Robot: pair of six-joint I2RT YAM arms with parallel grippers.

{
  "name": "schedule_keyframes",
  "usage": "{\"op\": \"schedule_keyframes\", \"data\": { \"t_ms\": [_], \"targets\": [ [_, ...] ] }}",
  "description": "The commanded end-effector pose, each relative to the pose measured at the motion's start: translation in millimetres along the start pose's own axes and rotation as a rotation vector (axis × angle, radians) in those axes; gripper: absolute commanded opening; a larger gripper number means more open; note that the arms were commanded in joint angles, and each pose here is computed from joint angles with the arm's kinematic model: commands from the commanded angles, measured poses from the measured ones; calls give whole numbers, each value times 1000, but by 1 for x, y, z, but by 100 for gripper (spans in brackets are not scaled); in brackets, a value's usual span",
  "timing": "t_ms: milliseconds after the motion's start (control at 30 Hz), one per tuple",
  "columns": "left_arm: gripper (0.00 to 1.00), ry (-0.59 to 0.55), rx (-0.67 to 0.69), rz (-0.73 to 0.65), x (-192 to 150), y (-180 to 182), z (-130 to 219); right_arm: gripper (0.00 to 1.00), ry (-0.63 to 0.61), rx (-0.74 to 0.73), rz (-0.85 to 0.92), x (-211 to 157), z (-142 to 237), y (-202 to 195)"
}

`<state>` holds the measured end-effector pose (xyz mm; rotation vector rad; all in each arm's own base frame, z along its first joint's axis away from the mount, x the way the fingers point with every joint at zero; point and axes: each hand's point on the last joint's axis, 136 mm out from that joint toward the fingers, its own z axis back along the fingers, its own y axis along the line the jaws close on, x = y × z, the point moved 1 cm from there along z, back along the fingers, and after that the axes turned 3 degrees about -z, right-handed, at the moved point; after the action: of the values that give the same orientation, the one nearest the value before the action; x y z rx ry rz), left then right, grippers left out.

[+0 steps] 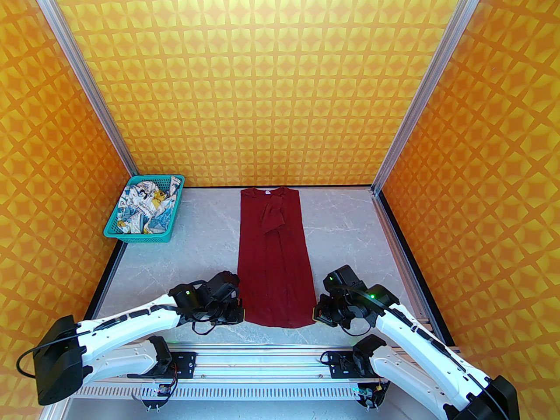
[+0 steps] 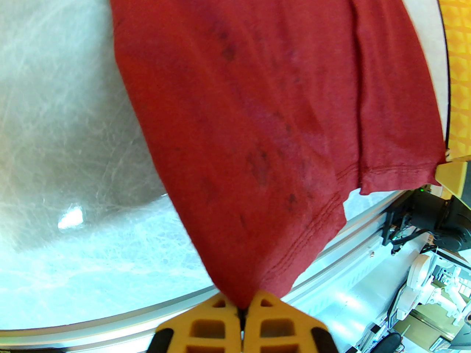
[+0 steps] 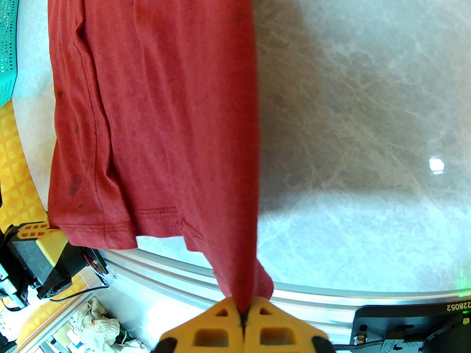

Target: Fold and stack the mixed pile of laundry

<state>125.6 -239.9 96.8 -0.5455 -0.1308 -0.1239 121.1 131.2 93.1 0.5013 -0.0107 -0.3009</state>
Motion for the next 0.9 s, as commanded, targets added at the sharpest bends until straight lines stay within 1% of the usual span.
{"op": "schedule_keyframes", "data": {
  "t_ms": [0,133,200,400,667,867],
  "targets": [
    [0,-44,8,-49,10,-9,12,0,-28,-2,-3,2,11,4],
    [0,-71,14,-70,16,-12,18,0,-53,-5,2,4,18,6],
    [0,-113,-19,-90,21,-21,30,0,-66,2,6,6,22,9],
    [0,-181,-10,-138,42,-34,47,0,-131,9,23,23,39,28],
    [0,-275,18,-156,94,-41,67,0,-242,-26,80,65,63,62],
    [0,-347,34,-124,133,-36,79,0,-325,18,112,106,81,96]
  ]
}}
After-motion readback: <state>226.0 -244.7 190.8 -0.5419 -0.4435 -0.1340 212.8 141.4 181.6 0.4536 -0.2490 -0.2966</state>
